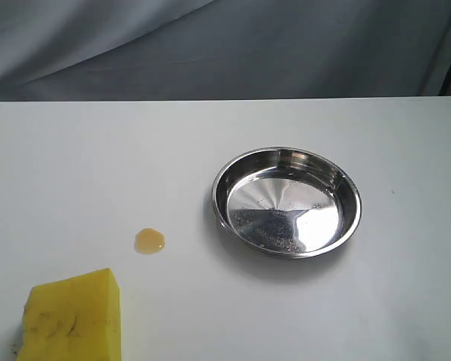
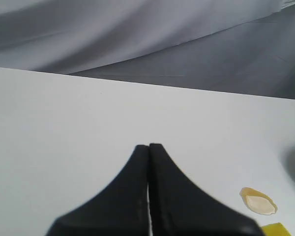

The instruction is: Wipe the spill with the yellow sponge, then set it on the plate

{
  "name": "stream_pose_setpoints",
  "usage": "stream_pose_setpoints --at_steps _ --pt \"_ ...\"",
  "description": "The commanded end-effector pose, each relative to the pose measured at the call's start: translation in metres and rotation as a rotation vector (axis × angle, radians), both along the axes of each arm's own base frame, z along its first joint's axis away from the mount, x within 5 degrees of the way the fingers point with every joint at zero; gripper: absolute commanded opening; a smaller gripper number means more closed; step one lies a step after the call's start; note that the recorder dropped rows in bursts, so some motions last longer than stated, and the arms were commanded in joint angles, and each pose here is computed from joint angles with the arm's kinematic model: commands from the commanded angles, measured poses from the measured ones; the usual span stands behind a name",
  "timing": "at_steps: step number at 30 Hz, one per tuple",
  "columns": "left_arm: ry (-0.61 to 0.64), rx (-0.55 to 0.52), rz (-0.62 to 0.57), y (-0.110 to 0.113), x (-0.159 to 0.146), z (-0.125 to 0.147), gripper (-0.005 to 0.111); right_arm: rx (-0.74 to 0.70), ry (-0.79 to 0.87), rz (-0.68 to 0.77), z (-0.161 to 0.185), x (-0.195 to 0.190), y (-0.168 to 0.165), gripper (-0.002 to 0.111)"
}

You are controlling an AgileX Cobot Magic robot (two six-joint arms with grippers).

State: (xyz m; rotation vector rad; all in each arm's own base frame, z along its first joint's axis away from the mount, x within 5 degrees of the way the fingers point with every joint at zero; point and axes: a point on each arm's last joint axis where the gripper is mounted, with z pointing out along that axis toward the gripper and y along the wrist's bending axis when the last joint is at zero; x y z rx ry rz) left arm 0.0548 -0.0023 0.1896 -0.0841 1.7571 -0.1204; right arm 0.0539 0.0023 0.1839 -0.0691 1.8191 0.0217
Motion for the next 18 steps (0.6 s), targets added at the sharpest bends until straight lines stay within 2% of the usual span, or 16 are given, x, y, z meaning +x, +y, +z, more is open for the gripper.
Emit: stream_pose_setpoints --at_steps 1,18 --pt "-0.008 -0.007 0.004 0.0001 0.0002 -0.0005 0.0 0.009 -0.003 -0.001 -0.0007 -0.0002 0.0001 0.0" --pt "-0.008 -0.007 0.004 0.0001 0.0002 -0.0005 0.0 -0.007 -0.009 0.001 -0.0003 -0.0001 -0.0001 0.0"
